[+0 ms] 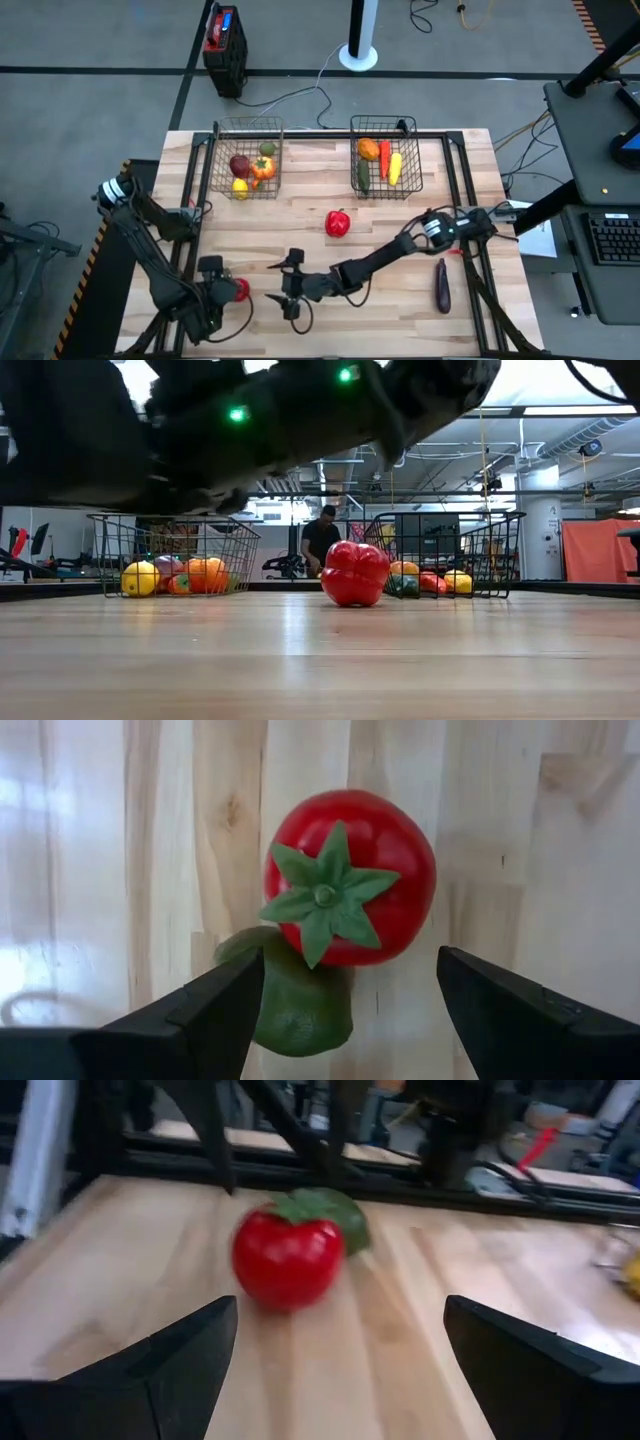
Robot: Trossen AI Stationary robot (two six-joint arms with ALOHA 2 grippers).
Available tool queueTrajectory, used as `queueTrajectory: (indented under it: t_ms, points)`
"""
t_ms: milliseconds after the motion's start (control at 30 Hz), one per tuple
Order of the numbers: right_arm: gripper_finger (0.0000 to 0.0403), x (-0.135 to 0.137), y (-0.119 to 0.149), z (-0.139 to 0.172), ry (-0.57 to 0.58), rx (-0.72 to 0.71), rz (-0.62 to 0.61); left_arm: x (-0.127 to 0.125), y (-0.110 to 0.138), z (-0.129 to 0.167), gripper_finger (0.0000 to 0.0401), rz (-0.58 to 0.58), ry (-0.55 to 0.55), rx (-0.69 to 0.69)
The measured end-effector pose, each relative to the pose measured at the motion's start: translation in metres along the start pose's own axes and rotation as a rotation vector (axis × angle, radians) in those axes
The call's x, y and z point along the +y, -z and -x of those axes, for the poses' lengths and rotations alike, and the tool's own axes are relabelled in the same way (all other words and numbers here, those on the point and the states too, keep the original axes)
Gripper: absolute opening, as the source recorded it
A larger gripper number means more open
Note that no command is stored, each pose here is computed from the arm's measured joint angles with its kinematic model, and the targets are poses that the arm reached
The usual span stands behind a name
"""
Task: Sort produce into baskets
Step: Put the red tomato into the left yellow wire basket
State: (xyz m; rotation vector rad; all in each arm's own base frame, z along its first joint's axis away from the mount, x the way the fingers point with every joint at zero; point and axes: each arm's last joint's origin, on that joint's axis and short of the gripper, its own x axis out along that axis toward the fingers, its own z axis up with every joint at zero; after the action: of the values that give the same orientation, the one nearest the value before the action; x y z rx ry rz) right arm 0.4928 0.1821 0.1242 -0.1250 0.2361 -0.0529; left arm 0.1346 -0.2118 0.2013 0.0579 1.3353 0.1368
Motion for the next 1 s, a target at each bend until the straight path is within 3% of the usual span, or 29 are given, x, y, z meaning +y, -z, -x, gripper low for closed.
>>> queueTrajectory:
  t_ms: [233,433,667,1000]
  points:
    - [0.0347,0.004,0.008,-0.027,-0.032,-0.028,-0.02,-0.006,-0.001,-0.007,0.0279,-0.002,-0.007,0.001]
    - [0.0347,0.006,0.0,-0.04,-0.026,-0.039,-0.02,-0.011,-0.003,-0.009,0.0279,0.008,0.025,-0.031]
    - [0.0347,0.01,0.003,-0.049,-0.136,-0.017,-0.037,-0.015,-0.007,-0.01,0.0279,0.027,0.046,-0.095]
    - [0.0347,0.005,0.007,-0.051,-0.184,-0.001,-0.113,-0.017,-0.008,-0.012,0.0279,0.058,0.07,-0.124]
